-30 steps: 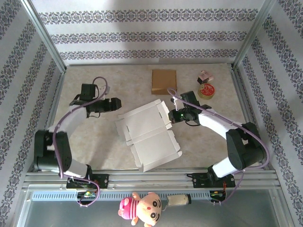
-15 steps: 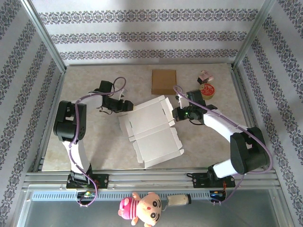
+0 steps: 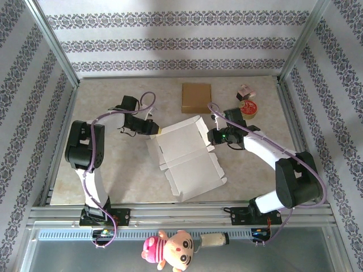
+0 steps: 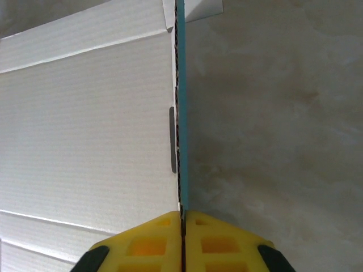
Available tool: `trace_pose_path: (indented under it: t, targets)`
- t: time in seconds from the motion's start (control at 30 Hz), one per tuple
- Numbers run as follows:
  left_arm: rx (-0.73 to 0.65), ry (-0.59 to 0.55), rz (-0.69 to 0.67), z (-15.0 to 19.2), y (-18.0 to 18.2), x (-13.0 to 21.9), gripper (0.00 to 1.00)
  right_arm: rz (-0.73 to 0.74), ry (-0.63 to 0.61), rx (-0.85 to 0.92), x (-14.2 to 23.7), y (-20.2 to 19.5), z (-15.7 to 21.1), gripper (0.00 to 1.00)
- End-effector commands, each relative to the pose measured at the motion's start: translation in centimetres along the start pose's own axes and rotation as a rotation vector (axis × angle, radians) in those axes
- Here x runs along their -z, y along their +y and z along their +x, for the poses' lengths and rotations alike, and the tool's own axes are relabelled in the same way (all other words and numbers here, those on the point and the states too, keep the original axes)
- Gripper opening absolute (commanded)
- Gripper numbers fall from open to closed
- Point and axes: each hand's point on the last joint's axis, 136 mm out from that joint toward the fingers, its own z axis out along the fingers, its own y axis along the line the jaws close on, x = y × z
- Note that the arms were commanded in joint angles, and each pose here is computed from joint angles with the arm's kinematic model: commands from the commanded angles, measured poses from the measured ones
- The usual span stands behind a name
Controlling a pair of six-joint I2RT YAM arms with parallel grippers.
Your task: Fold the paper box
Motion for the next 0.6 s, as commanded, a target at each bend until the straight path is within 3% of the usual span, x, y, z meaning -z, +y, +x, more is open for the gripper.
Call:
trace_pose_path:
  t: [0.0,0.07,0.17,0.3,0.43,0.57]
  targets:
    - [-0.146,-0.013,0.046,-0.9,-3.8,0.8,0.01,-0.012,-0.033,0.002,0.6,0.4,-0.9,0.14]
    - [-0.252,-0.031,0.010,-1.7,-5.0,1.3,0.00,0.008,-0.082,0.006,1.8,0.6,-2.1,0.24]
    - [-0.446,-0.044,-0.065,-2.5,-6.6,2.1,0.00,0.083,-0.221,0.033,5.3,0.6,-4.9,0.53]
    - [-0.686,-0.061,-0.178,-3.8,-8.6,3.3,0.00,0.159,-0.450,0.174,10.2,1.3,-8.4,0.71]
    - [-0.923,-0.087,-0.258,-4.9,-11.3,4.7,0.00,0.013,-0.524,0.589,11.8,6.3,-8.8,0.79]
    - [-1.137,-0.120,-0.335,-5.5,-13.9,6.1,0.00,0.013,-0.533,1.046,12.1,9.3,-8.2,0.80]
